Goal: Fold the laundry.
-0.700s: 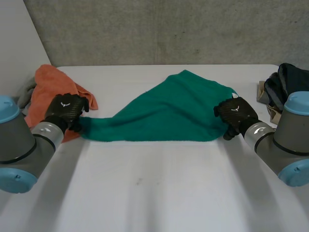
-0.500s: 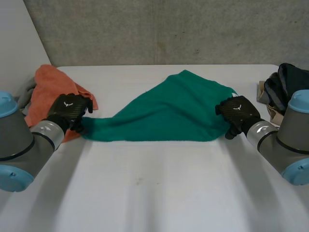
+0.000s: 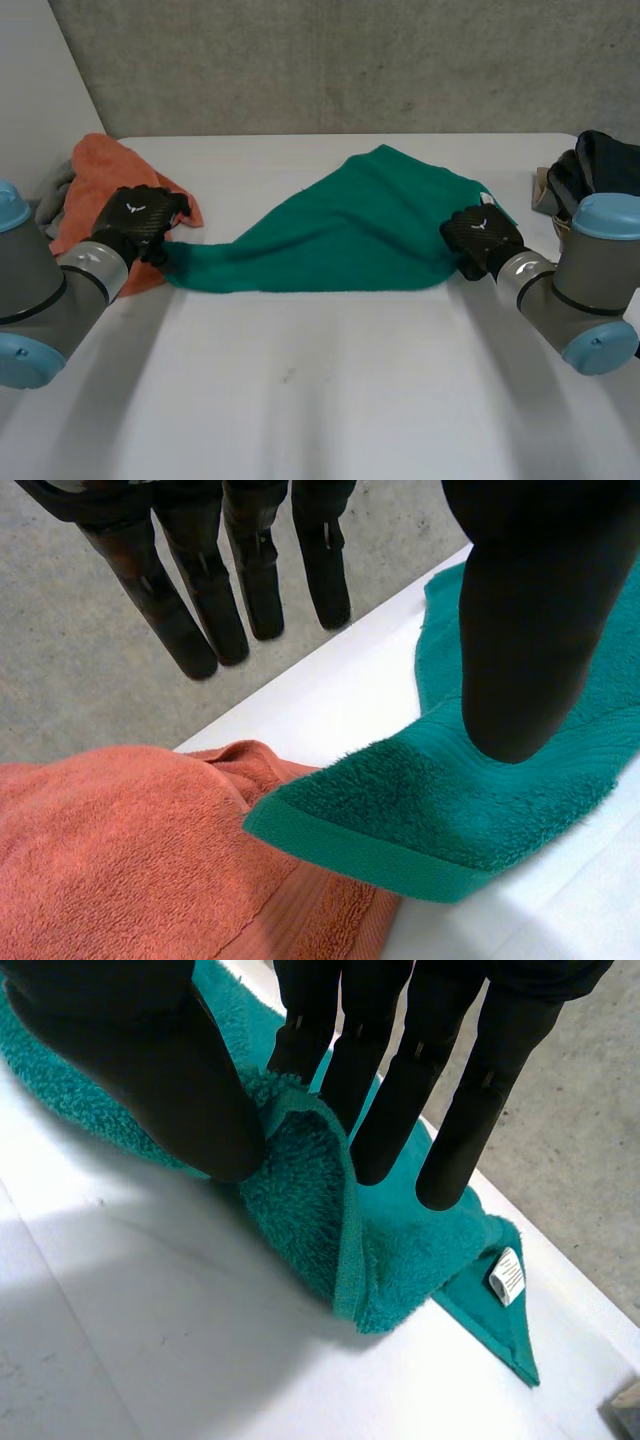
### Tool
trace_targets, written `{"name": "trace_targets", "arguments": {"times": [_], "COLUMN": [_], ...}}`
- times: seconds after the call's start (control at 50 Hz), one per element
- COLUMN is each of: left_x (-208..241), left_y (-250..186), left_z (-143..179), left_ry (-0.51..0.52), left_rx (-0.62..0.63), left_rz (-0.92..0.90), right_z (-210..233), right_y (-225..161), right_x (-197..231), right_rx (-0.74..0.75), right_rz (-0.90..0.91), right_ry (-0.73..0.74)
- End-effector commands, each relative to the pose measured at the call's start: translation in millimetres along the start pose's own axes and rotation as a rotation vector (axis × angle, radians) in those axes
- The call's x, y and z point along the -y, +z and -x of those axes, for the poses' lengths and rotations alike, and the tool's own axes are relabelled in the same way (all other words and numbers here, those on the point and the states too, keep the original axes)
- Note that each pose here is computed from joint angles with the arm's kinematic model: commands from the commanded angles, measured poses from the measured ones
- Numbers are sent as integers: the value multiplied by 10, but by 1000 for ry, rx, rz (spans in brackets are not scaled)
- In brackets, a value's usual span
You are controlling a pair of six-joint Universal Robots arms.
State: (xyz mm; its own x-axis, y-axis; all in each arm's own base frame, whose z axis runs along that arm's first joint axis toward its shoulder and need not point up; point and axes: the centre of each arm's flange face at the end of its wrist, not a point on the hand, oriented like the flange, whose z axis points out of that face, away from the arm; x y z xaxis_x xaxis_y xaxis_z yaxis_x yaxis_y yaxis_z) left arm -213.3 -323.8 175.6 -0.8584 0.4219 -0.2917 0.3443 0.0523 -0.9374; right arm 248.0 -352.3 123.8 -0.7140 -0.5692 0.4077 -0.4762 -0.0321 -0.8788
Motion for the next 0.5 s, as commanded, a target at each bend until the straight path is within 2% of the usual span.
{"name": "trace_targets", "arguments": {"times": [0.02,0.14,0.28,0.5], "left_x": [-14,3,70,227], "left_y": [-22,-184,-554,-682], "left_z": [-26,-131,-352,-804], "left_ry": [18,35,38,37], "left_rx": [-3,-23,-50,-123], "left_rz": [8,43,116,59], "right_z": [80,43,49,265], "right_y": [-194,-383,-658,-1214], "right_x": [276,778,1452,2240], "right_rx": [25,-12,-76,21], "right_rz": [-47,-153,-244,-348], "right_ry": [24,32,183,300]}}
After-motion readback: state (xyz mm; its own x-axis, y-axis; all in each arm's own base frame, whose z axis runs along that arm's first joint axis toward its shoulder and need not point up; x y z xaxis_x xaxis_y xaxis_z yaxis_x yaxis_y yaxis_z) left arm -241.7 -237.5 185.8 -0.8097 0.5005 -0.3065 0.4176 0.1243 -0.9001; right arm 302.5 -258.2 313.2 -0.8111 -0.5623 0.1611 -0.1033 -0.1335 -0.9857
